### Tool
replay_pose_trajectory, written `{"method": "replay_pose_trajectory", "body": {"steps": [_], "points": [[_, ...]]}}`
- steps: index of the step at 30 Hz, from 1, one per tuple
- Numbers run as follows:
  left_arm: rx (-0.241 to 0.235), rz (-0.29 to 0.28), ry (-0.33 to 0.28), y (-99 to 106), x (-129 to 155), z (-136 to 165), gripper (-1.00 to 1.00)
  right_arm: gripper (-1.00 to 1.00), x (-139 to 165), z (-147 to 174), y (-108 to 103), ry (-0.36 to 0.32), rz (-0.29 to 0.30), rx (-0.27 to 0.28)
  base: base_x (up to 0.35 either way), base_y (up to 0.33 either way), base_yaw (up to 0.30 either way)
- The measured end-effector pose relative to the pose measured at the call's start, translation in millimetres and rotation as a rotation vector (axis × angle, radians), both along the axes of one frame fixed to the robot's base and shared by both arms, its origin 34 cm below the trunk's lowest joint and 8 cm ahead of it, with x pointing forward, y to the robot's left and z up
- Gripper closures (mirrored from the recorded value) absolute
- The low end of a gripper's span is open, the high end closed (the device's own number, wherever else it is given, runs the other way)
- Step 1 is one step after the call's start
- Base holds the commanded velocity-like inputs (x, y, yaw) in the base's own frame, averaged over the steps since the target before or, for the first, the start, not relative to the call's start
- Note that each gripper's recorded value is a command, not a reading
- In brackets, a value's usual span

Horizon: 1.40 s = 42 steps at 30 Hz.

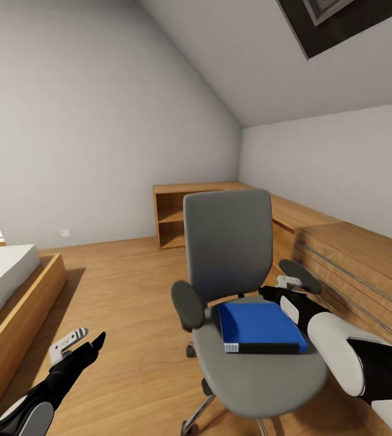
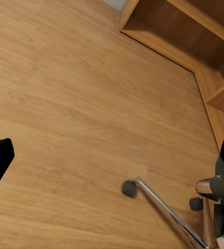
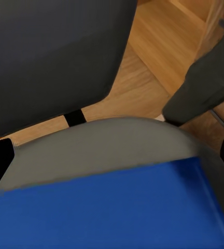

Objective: In the bedroom, organize the workspace by keeping the computer under the desk, ensuring the monitor is on the desk, placing the keyboard on the desk next to the monitor, placing the mouse on the desk next to the keyboard, moving the folder from the swivel chair onto the desk next to the mouse, stacking the notebook on top of the folder with the pen on top of the notebook, and positioning the swivel chair next to the desk.

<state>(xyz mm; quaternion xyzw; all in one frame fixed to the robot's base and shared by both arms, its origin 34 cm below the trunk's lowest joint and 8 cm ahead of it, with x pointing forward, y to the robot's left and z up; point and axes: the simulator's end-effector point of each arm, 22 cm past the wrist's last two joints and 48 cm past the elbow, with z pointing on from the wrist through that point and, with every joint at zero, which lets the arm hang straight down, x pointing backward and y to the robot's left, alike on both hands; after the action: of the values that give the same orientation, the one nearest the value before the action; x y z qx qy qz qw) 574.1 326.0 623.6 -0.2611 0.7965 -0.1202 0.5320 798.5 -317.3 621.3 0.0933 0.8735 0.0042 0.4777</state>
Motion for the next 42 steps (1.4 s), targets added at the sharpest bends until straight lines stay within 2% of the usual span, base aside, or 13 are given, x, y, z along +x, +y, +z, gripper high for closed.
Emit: {"method": "replay_pose_trajectory", "body": {"steps": [7,16,42], "points": [[-0.001,-0.003,0.002,-0.6,-0.1,-0.4,-1.0,-1.0,-0.1,-0.2,0.9,-0.001,0.003,0.001,0.239,-0.065,0.0],[0.0,0.002,-0.007,0.3,0.7,2.0,-1.0,-1.0,-1.3,-2.5,-0.1,0.009,0.001,-0.002,0.034,-0.01,0.0],[0.001,0.006,-0.012,1.7,-12.8,-52.9,-1.0,-1.0,-17.2,-62.7,0.4,0.026,0.002,0.0,0.0,0.0,0.0]]}}
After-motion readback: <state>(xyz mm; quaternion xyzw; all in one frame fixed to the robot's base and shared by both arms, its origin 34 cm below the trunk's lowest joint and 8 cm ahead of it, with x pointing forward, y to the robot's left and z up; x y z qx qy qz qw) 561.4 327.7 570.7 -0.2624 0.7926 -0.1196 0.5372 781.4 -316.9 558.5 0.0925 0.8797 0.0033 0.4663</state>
